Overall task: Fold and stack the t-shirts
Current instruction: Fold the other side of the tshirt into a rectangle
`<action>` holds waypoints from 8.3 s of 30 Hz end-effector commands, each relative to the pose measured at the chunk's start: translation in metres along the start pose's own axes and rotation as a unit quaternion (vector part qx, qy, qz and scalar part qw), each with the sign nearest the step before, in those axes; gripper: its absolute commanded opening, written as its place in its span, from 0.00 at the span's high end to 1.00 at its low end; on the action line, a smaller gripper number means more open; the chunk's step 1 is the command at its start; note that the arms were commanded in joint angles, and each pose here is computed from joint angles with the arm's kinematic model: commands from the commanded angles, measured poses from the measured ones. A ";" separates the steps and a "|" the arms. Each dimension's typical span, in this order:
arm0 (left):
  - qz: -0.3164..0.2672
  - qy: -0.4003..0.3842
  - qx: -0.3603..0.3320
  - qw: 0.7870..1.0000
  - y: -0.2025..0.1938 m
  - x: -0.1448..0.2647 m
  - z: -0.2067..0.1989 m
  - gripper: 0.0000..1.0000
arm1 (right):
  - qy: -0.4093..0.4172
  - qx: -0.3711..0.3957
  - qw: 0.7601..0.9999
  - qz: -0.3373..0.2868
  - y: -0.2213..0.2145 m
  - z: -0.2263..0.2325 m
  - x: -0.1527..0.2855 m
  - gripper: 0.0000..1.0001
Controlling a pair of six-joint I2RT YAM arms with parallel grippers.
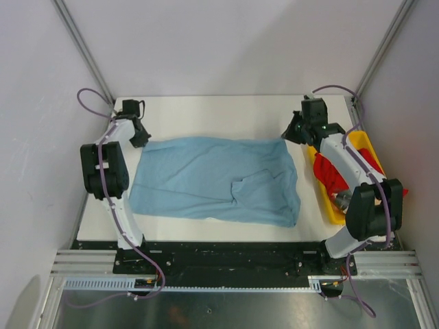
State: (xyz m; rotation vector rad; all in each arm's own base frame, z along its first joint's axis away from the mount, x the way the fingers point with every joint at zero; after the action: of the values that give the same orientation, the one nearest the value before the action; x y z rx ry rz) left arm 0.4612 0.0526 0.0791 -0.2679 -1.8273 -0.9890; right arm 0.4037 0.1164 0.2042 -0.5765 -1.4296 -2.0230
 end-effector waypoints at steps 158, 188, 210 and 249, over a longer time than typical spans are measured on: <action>0.013 -0.014 0.147 0.989 -0.044 0.050 0.067 0.61 | -0.027 0.007 0.992 0.123 -0.167 -0.017 0.085 1.00; 0.021 0.014 0.251 0.968 -0.038 0.024 0.058 0.72 | -0.034 0.011 0.991 0.127 -0.171 -0.019 0.077 1.00; 0.020 0.007 0.250 0.968 -0.029 0.022 0.056 0.81 | -0.038 0.013 0.991 0.129 -0.172 -0.020 0.073 1.00; 0.012 -0.031 0.228 0.973 -0.034 0.063 0.076 1.00 | -0.051 0.045 0.994 0.088 -0.103 -0.017 0.087 1.00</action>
State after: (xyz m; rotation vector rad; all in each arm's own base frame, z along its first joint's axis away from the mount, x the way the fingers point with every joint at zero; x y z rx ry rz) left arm 0.3475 0.0661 0.0782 -0.0455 -1.9680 -0.4834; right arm 0.2674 0.1139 0.1752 -0.7342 -1.4167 -1.8411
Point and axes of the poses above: each gripper's point midway between its finger pads, its own x axis back along the fingers, its own z axis along the line the jaws close on, y = z × x, the point moved 3 cm from there along x, back along the fingers, and after that the axes turned 9 degrees about x, right-handed, at the moved point
